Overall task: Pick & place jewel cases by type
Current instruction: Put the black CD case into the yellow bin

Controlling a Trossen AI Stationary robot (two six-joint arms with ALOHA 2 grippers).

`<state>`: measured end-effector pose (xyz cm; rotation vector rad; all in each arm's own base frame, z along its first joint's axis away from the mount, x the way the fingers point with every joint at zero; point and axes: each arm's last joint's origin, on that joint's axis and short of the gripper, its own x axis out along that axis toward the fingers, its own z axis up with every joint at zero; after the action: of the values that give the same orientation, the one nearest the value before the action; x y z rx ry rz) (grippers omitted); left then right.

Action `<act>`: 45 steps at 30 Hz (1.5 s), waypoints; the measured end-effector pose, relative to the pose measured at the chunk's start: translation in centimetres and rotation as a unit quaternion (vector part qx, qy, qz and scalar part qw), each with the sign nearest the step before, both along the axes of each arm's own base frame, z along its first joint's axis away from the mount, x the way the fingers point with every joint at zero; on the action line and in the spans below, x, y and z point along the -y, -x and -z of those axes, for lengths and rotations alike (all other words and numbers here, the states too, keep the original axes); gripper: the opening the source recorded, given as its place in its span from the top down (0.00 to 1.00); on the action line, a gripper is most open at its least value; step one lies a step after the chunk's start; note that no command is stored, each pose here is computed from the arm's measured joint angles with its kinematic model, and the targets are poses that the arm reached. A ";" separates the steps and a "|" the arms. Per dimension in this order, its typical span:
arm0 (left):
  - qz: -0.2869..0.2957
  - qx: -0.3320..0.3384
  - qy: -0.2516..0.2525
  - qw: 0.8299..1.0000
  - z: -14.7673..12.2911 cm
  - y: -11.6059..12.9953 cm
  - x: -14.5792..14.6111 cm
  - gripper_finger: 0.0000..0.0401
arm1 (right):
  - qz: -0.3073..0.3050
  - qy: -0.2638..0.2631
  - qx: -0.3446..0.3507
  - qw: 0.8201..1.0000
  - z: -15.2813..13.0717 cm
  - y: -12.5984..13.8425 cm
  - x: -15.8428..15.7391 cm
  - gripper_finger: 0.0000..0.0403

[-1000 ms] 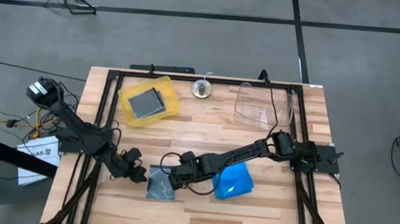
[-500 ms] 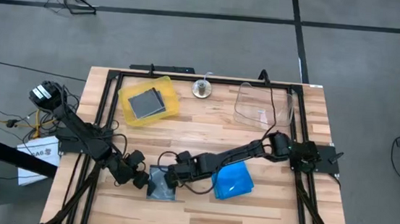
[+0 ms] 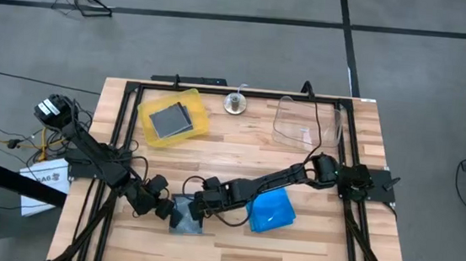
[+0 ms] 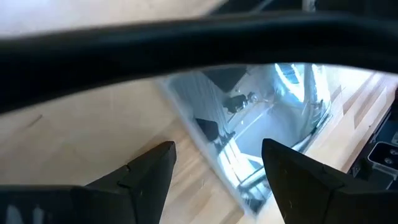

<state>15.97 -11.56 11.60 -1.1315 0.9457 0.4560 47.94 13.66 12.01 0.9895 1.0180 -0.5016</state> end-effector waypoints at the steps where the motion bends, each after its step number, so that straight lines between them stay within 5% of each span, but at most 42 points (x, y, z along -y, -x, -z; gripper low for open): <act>1: -0.002 0.001 -0.003 1.000 0.0 0.0 0.0 0.40 | 0.001 -0.002 0.007 1.000 0.0 -0.1 0.0 1.00; 45: 0.040 0.088 -0.050 0.994 -0.7 -0.9 0.3 0.40 | -0.026 0.020 -0.004 0.999 0.1 -0.1 0.9 1.00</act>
<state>16.92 -11.84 12.31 -1.0208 0.8027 0.3304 48.07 12.73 11.94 0.9243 1.0336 -0.4815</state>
